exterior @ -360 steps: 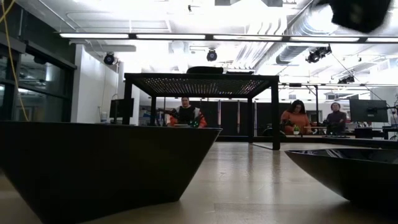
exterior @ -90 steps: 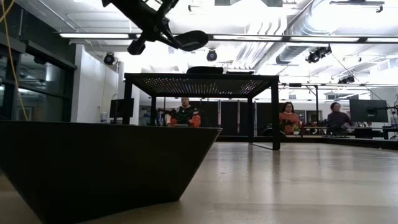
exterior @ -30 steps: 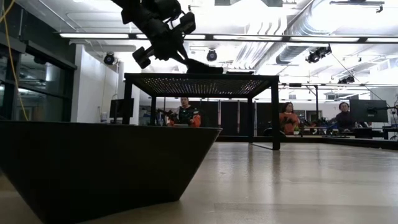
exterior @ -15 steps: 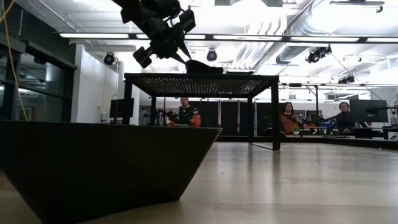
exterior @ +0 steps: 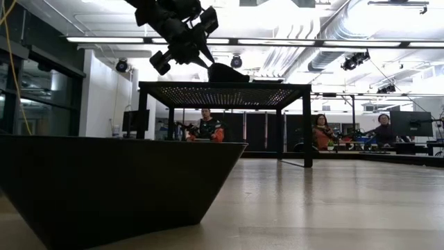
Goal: Pick & Place Mini shaped plates
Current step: Stack the black leaf-shaped plate on top of the other black leaf-shaped plates on the shelf, then stack the black distorted square plate on top of the other black distorted square plates on the shelf
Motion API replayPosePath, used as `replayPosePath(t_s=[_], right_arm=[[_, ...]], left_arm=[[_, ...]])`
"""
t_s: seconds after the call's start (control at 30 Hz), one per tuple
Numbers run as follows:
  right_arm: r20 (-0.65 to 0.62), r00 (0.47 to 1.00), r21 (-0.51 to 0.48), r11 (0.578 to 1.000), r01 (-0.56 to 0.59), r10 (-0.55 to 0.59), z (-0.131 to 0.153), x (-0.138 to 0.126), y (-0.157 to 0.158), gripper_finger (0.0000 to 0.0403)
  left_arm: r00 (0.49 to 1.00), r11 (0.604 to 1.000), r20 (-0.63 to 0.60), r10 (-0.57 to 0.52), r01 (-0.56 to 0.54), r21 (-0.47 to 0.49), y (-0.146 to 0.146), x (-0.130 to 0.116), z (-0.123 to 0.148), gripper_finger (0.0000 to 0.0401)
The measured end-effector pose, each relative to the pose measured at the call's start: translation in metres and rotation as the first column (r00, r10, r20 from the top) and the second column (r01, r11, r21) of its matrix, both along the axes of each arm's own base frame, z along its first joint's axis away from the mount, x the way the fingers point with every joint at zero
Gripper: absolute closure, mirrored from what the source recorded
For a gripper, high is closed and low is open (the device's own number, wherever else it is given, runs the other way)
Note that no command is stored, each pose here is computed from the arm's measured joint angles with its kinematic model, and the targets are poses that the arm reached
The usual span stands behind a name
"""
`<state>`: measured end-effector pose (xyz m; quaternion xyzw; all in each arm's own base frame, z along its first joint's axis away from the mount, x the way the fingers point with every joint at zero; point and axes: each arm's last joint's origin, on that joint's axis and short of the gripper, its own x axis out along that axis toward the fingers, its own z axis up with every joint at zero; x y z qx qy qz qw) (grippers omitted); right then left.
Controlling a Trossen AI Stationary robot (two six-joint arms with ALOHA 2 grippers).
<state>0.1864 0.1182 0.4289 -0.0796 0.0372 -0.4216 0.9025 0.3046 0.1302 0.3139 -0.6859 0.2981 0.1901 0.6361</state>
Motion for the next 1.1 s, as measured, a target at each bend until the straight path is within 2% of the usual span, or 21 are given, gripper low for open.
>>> replayPosePath(t_s=[0.7, 1.1], right_arm=[[-0.002, 1.000, -0.002, 1.000, 0.000, 0.000, 0.0001, -0.0002, -0.0002, 0.0170], [-0.002, 1.000, -0.002, 1.000, 0.000, 0.000, 0.0002, -0.0003, -0.0002, 0.0171]], left_arm=[[1.000, 1.000, 0.013, -0.010, 0.010, -0.007, -0.0008, -0.0010, 0.0023, 0.0327], [0.996, 1.000, 0.083, -0.030, 0.029, 0.007, 0.0002, 0.0032, 0.0071, 0.0327]])
